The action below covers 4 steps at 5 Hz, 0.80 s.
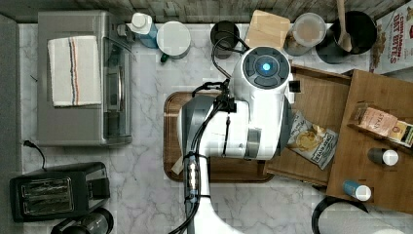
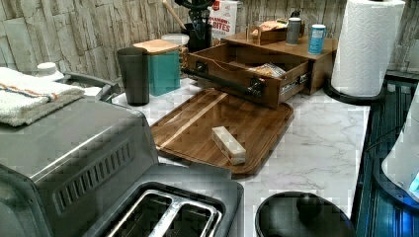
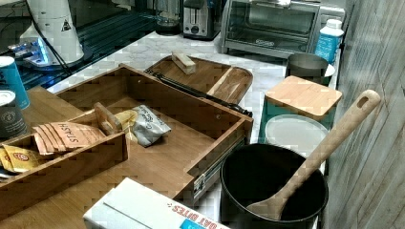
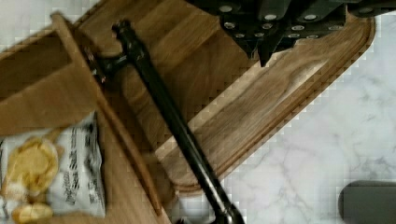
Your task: Close the drawer.
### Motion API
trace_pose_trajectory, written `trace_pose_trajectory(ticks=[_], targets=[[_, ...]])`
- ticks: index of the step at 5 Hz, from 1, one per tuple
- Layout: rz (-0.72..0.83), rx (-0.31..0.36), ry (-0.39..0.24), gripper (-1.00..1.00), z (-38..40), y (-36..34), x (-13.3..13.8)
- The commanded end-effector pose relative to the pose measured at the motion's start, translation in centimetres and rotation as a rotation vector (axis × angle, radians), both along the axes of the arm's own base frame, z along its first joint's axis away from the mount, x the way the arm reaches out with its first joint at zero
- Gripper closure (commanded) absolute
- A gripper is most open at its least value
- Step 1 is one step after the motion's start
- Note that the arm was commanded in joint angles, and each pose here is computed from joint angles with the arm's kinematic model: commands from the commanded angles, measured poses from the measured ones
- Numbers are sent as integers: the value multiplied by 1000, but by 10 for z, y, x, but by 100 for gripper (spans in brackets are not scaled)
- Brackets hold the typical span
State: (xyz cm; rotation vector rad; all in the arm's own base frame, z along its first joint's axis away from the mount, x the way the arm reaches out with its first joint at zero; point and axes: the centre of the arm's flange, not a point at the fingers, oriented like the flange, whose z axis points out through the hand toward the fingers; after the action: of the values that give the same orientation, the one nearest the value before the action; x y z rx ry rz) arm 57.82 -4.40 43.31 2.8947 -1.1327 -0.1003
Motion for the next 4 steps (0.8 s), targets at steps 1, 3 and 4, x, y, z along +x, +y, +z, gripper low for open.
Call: trace_pose_trajectory(ticks=[1,3,4], targets=[[221,-92,-35,100,-46,20,18],[376,-143,-20,100,-81,27,34],[379,-132,-31,100,-99,29,33]])
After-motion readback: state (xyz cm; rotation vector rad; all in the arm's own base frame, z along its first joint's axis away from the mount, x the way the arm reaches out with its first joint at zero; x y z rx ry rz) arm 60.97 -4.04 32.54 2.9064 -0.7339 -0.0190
